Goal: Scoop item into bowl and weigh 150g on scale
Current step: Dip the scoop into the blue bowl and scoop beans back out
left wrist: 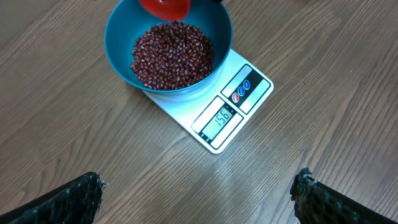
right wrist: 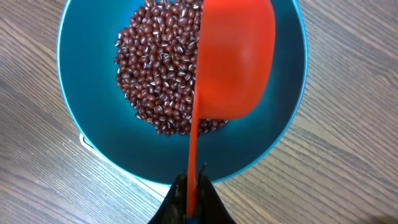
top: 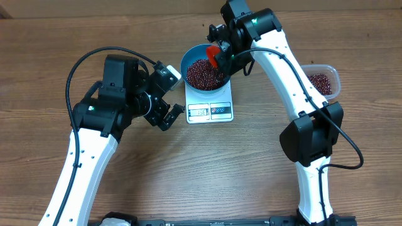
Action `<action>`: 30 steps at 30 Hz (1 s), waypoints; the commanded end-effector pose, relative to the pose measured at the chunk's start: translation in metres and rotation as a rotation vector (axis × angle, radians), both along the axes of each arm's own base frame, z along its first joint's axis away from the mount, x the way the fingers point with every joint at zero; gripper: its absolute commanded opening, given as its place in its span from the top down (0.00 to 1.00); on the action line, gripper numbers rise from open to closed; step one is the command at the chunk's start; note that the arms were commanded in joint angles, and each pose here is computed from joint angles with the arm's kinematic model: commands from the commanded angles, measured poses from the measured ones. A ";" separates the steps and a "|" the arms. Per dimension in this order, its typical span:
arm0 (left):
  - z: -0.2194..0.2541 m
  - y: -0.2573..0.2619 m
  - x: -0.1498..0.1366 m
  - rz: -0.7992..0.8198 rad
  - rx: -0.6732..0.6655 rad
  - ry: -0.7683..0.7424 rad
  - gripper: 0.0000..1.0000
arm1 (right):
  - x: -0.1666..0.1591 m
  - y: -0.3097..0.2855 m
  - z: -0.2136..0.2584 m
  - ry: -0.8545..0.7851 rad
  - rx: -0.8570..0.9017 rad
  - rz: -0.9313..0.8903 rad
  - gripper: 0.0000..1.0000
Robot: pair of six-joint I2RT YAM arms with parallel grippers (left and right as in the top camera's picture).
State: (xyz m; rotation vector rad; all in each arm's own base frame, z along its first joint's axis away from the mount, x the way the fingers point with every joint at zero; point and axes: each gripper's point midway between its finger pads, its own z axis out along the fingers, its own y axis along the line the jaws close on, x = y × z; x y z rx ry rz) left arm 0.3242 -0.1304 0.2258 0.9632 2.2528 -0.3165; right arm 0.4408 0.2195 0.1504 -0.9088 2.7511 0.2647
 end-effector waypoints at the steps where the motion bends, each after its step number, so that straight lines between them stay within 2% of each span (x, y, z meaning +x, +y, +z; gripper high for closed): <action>1: 0.012 0.000 0.000 0.005 -0.022 -0.022 0.00 | -0.002 0.011 0.003 0.004 0.047 0.026 0.96; 6: 0.012 0.000 0.000 0.005 -0.022 -0.022 0.00 | -0.016 0.011 -0.001 0.056 0.040 0.072 0.96; 15: 0.012 0.000 0.000 0.004 -0.022 -0.022 0.00 | -0.013 0.012 -0.021 0.081 0.023 0.086 0.96; 20: 0.012 0.000 0.000 0.005 -0.022 -0.022 0.00 | 0.000 -0.001 -0.025 0.026 -0.062 0.065 0.96; 30: 0.012 0.000 0.000 0.004 -0.022 -0.022 0.00 | 0.011 -0.001 -0.026 -0.016 -0.073 0.059 0.96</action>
